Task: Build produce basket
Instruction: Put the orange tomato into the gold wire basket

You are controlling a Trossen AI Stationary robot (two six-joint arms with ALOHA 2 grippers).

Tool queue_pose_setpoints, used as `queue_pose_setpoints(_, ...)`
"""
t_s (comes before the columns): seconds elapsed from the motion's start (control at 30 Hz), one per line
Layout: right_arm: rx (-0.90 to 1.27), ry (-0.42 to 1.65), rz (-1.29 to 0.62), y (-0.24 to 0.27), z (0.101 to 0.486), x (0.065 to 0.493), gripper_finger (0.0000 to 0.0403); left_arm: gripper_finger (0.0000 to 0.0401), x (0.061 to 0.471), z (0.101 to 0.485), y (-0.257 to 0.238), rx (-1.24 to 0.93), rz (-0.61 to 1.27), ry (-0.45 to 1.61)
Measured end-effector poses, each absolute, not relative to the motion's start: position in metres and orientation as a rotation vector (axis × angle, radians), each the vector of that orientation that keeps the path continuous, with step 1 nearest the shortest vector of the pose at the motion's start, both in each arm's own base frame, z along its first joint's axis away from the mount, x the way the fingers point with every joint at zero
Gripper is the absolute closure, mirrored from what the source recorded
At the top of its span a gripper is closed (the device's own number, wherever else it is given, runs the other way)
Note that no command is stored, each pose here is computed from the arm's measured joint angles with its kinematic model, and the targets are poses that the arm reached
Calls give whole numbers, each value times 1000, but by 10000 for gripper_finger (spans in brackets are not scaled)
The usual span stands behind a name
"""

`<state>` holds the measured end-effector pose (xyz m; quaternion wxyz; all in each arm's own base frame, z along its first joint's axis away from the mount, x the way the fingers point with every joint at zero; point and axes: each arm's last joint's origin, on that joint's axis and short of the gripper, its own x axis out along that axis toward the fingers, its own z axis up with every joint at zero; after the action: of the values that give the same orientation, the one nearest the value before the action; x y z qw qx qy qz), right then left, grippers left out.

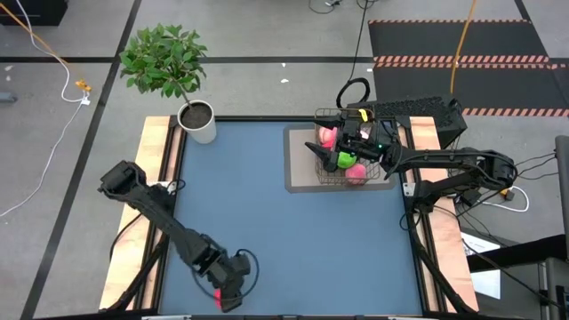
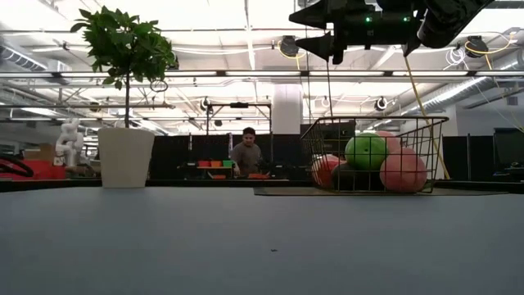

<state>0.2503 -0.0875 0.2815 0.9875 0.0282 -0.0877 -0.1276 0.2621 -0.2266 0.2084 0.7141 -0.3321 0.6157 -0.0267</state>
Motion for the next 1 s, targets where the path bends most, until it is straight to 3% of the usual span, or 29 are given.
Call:
queue_pose_setpoints(0.23, 56, -181, -254, -87, 282, 250, 3, 13, 245, 197, -237, -775, 143, 1423)
queue_pose_setpoints(0.5, 51, -200, -252, -87, 286, 251, 3, 14, 244, 198, -250, -755, 77, 1330)
queue_pose_setpoints(0.9, 47, -204, -252, -87, 286, 250, 3, 10, 254, 150, -259, -653, 60, 1427)
queue_pose_setpoints(1.0, 46, -208, -253, -87, 287, 250, 3, 30, 255, 148, -258, -627, 18, 1464)
